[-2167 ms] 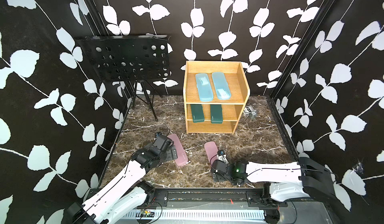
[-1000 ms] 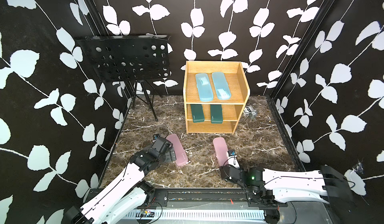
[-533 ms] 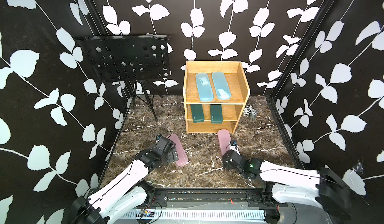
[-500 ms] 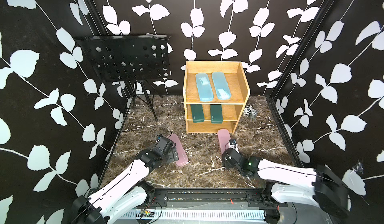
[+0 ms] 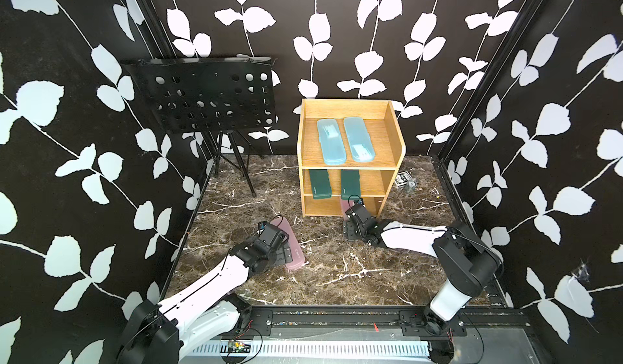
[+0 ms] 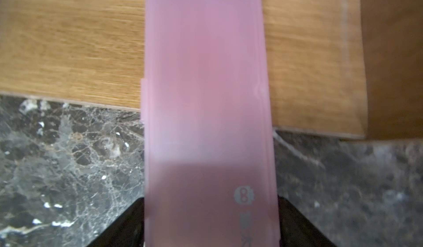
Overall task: Place the pencil cases on the shelf according to color
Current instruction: Place the pencil case on the shelf.
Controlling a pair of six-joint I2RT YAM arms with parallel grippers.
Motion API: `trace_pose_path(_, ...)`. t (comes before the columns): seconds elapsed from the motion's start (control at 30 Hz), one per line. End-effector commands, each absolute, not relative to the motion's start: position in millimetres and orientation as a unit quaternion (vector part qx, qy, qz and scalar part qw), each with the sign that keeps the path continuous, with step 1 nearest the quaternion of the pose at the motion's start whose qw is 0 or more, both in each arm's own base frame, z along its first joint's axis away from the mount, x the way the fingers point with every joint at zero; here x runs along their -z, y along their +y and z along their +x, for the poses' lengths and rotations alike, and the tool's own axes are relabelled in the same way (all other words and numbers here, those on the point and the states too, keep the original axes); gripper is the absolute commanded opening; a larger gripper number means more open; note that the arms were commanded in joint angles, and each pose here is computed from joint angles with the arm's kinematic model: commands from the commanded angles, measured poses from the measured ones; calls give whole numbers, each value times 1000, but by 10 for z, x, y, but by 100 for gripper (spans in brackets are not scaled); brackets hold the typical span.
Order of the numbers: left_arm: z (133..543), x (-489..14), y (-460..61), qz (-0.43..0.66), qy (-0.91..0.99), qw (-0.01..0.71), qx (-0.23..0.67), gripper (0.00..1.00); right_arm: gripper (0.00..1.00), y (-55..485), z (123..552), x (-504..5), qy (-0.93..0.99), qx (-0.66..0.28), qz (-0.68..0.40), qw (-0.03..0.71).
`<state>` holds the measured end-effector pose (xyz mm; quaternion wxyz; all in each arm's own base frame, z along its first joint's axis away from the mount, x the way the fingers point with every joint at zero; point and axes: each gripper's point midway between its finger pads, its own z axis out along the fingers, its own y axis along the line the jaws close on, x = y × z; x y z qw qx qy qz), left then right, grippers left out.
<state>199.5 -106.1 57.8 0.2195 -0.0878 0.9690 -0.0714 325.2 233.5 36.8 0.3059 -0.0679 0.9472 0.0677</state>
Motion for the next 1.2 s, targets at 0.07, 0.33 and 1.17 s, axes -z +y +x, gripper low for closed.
trace_pose_path(0.07,2059,-586,-1088,-86,966,232,71,98,96,2336,3224,-572,942,-75,-78,317)
trace_pose_path(0.33,2047,-616,-1096,-84,966,232,75,98,98,2125,2890,-826,942,-100,-72,313)
trace_pose_path(1.17,2087,-543,-1138,-77,967,230,75,99,39,2116,2848,-334,954,-97,-39,279)
